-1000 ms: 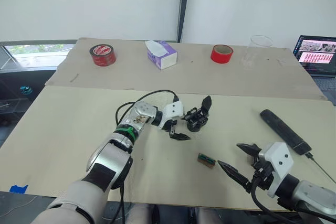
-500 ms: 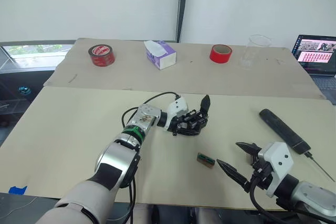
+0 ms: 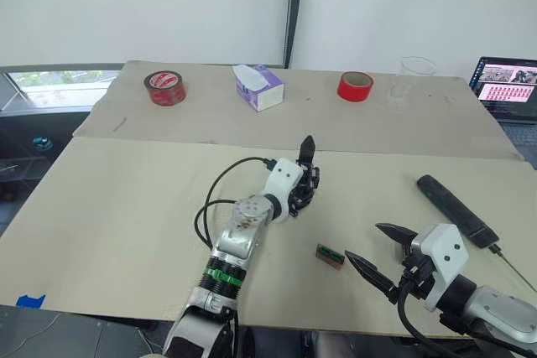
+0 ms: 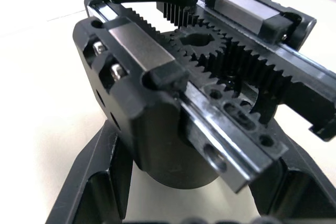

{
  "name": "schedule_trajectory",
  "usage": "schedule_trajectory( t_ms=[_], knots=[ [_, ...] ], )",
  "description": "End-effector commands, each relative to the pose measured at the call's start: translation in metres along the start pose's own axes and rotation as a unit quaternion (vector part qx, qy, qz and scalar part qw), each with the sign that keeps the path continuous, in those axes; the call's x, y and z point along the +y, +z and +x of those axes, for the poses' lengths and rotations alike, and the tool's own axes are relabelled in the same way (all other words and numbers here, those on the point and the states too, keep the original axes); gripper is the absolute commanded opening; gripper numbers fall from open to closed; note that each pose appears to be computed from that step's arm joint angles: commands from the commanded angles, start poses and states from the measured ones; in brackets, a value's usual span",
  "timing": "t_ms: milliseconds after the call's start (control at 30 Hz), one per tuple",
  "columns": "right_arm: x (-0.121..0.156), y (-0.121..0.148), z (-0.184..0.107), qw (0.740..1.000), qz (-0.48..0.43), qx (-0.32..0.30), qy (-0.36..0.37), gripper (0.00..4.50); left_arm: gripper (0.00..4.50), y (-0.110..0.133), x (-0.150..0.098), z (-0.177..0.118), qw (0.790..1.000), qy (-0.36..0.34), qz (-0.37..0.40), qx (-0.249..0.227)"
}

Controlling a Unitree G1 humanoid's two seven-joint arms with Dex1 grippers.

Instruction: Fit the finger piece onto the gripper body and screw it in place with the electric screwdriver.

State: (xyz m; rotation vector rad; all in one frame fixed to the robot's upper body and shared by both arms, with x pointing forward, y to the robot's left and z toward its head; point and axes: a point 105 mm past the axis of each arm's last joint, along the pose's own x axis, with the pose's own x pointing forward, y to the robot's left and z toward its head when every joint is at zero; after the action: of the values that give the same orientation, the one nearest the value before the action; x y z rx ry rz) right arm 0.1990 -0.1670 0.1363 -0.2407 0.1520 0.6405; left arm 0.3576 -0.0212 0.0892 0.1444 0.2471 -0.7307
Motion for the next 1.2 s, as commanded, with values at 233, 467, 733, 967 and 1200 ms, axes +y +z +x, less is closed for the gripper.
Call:
schedule_trajectory(
  t_ms=[233, 467, 733, 967, 1200],
  knots=[
    [-0.004, 0.007, 0.001, 1.0, -0.011, -0.008, 0.007, 4.5, 4.45, -0.003, -0.002, -0.017, 0.997, -0.072, -0.021, 0.022],
    [-0.005, 0.006, 0.002, 1.0, -0.012, -0.009, 0.003, 4.5, 4.45, -0.005, 0.021, -0.03, 0.964, -0.247, 0.093, 0.035],
    [-0.006, 0.006, 0.003, 1.0, -0.014, -0.012, -0.001, 4.5, 4.45, 0.01, 0.035, -0.006, 0.941, -0.282, 0.187, -0.012],
    [-0.003, 0.006, 0.001, 1.0, -0.016, -0.011, -0.006, 4.5, 3.54, 0.01, 0.025, 0.006, 0.942, -0.29, 0.167, -0.026],
    [-0.004, 0.007, -0.007, 1.0, -0.019, -0.008, -0.023, 4.5, 2.54, 0.024, -0.011, 0.0, 0.918, -0.363, 0.137, -0.083]
  ],
)
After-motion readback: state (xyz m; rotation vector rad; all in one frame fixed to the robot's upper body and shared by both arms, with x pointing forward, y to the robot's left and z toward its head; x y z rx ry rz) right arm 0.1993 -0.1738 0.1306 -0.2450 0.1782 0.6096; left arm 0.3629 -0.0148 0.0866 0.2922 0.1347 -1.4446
